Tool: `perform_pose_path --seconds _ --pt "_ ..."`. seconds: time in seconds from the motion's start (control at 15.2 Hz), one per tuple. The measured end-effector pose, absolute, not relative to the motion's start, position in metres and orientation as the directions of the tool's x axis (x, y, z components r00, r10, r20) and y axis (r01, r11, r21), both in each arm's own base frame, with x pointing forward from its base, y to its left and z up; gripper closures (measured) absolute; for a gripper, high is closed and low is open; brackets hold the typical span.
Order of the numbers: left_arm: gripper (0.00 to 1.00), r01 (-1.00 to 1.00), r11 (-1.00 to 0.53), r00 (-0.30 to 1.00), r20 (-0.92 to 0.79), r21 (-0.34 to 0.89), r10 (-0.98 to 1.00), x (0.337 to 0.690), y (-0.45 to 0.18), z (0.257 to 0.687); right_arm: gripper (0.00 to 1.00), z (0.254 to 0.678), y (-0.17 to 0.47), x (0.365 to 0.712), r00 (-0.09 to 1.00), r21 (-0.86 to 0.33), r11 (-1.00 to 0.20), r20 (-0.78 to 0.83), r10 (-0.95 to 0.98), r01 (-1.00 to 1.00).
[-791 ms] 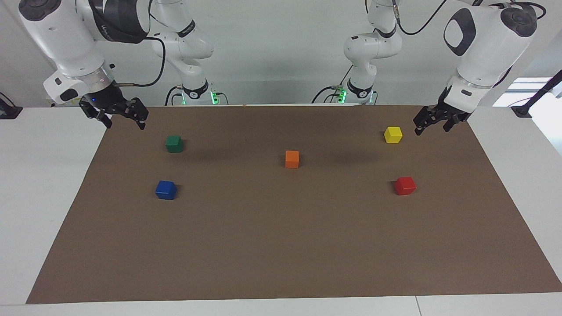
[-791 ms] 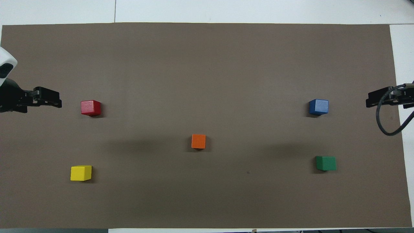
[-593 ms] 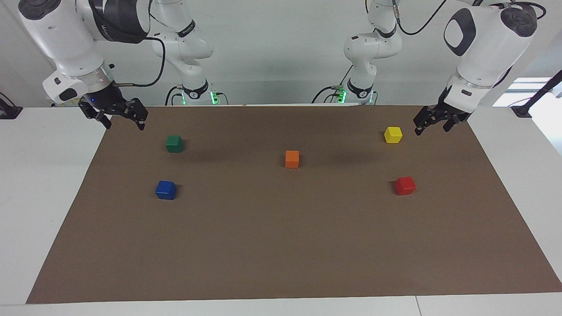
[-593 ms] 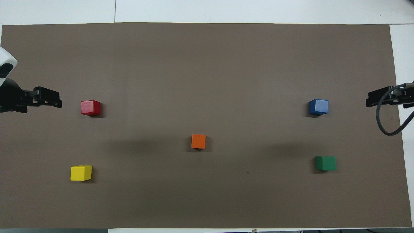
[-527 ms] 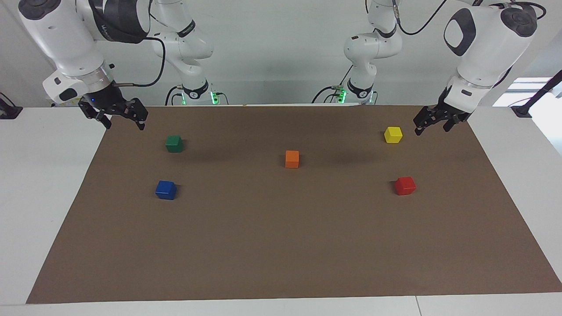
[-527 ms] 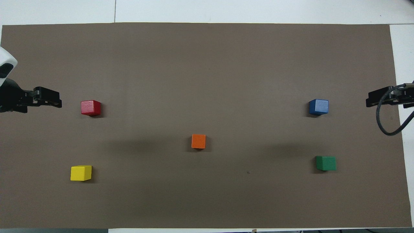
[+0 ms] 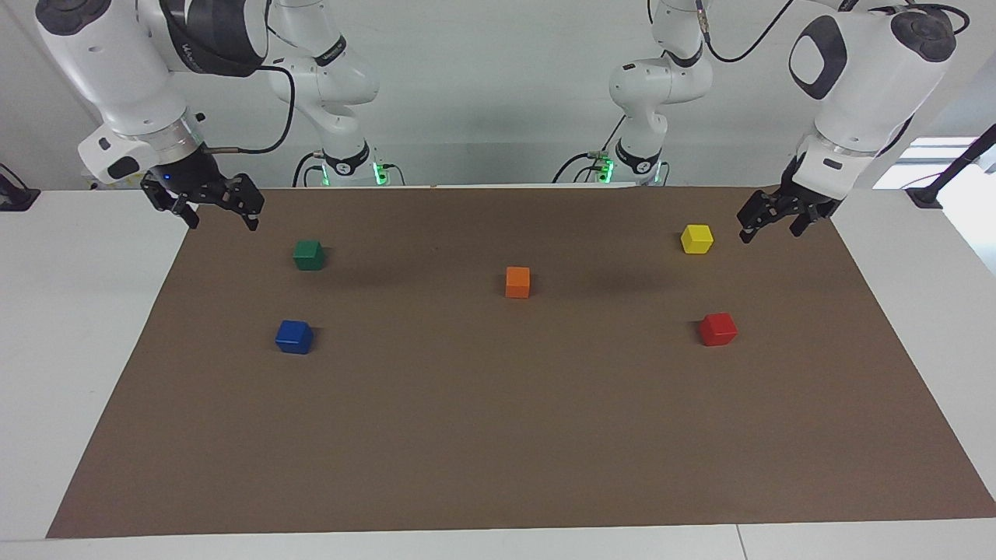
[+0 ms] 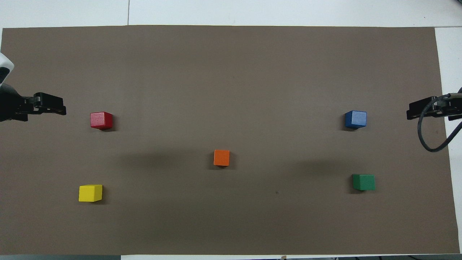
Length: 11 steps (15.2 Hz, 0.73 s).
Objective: Transfer red block to right arm and stack on blue block
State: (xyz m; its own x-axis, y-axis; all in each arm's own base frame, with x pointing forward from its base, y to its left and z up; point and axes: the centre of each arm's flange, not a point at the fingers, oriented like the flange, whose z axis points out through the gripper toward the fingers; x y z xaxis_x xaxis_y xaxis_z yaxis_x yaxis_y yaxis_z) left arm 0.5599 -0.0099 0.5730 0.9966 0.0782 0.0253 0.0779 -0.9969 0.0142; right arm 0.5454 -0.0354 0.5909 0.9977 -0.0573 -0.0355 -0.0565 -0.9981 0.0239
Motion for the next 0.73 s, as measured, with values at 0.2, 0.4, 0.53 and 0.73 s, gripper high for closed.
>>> perform_pose_path --seconds 0.2,0.4,0.53,0.73 --pt "0.0 0.045 -0.999 0.999 0.009 0.015 0.045 0.567 -0.008 0.553 0.0 0.591 -0.031 0.546 0.998 0.0 -0.999 -0.035 -0.054 -0.054" --pt "0.0 0.025 -1.0 1.0 -0.007 0.018 0.025 0.58 -0.007 0.518 0.0 0.59 -0.026 0.546 0.998 -0.062 -0.996 -0.037 -0.06 -0.062" --pt "0.0 0.01 -1.0 1.0 0.002 0.006 0.01 0.586 -0.006 0.491 0.0 0.591 -0.018 0.546 0.999 -0.147 -0.988 -0.035 -0.042 -0.046" --pt "0.0 -0.013 -1.0 1.0 0.008 -0.011 -0.013 0.591 -0.004 0.446 0.0 0.59 -0.008 0.547 1.0 -0.276 -0.961 -0.027 -0.011 -0.018"
